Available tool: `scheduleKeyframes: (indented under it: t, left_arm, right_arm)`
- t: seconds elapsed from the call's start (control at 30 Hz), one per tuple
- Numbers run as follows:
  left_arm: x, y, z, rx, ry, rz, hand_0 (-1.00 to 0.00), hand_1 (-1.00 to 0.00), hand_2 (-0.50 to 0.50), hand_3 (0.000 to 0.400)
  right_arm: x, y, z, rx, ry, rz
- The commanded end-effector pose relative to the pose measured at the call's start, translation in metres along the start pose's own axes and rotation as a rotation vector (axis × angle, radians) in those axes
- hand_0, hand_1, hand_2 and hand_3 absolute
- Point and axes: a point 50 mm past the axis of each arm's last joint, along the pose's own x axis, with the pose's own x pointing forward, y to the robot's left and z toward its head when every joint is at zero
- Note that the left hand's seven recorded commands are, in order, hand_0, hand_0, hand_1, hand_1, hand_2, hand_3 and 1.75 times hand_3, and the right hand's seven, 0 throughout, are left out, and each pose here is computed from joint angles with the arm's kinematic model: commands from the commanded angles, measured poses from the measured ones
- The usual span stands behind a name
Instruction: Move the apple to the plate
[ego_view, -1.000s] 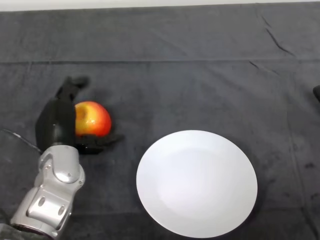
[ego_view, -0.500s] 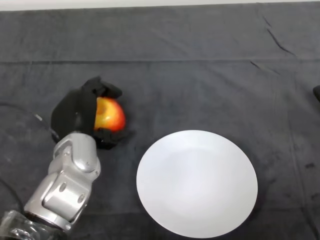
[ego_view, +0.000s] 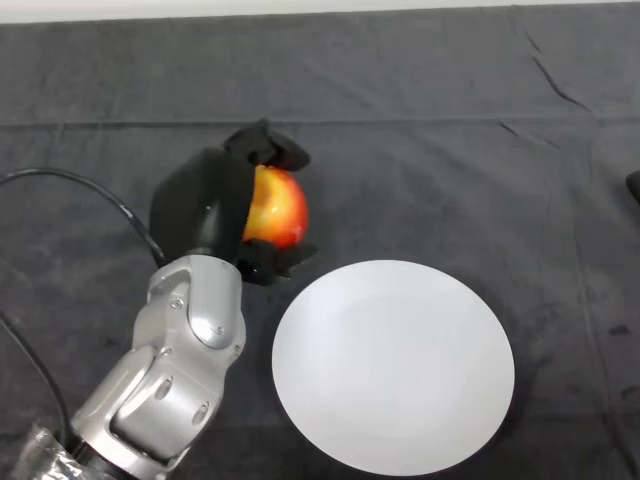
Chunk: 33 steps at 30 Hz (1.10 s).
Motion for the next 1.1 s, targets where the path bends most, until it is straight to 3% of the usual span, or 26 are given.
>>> scheduleKeyframes:
  t: [0.03,1.1]
  left_arm:
    - [-0.001,0.003,0.016,-0.013,-0.09,0.008,-1.0,-1.0,0.0,0.4]
    - [-0.036,-0.074,0.029,-0.052,-0.131,-0.394,-1.0,-1.0,0.0,0.4]
  right_arm:
    - [-0.0056,0.0001,0.0105,-0.019,-0.033,-0.006]
    - [-0.0057,0.0002,0.0107,-0.018,-0.033,-0.005]
